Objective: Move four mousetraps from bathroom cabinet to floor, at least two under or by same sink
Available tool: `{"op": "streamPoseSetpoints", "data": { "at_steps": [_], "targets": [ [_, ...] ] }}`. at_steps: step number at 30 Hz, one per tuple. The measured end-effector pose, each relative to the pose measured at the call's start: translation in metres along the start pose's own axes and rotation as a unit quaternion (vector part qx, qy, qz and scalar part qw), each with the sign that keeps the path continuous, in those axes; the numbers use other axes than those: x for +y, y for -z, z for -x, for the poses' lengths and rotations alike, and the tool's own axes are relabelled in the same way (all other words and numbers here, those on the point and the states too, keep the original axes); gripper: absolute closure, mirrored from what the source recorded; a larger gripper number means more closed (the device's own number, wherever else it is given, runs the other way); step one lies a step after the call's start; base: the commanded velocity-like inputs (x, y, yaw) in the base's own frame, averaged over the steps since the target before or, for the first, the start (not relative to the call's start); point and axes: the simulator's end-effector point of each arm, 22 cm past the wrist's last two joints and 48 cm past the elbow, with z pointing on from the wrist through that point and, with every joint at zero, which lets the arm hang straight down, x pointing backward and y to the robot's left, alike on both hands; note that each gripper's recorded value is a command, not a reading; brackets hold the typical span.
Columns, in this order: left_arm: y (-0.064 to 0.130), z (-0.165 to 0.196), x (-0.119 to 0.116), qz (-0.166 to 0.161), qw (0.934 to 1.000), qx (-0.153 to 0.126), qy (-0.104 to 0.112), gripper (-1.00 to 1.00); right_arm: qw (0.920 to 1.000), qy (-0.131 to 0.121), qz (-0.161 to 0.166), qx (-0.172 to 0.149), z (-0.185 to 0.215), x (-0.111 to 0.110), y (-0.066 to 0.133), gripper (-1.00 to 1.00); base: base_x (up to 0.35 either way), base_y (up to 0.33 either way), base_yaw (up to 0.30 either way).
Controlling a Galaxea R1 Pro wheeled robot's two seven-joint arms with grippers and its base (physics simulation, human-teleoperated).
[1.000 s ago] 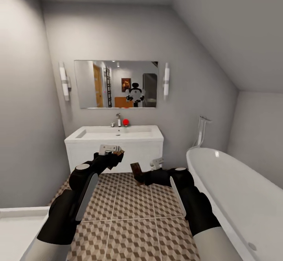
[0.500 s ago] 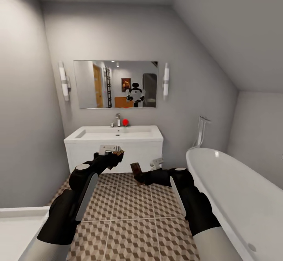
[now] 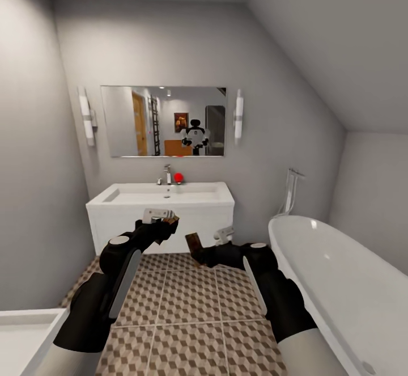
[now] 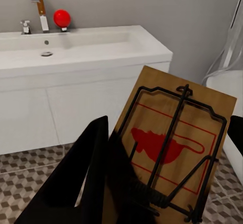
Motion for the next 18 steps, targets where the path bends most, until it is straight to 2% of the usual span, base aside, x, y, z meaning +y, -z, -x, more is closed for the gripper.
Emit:
{"op": "streamPoseSetpoints", "data": {
  "at_steps": [11,18],
  "targets": [
    [0.0,0.0,-0.0002,-0.001,1.0,0.0,0.001,1.0,1.0,0.005,0.003,-0.001,-0.0007,0.0038,-0.0013,1.0,0.138,-0.001,0.0],
    [0.0,-0.0002,-0.0003,-0.001,1.0,0.0,0.001,1.0,1.0,0.006,0.003,-0.001,-0.0008,0.004,-0.0013,1.0,0.209,0.0,0.0]
  ]
}}
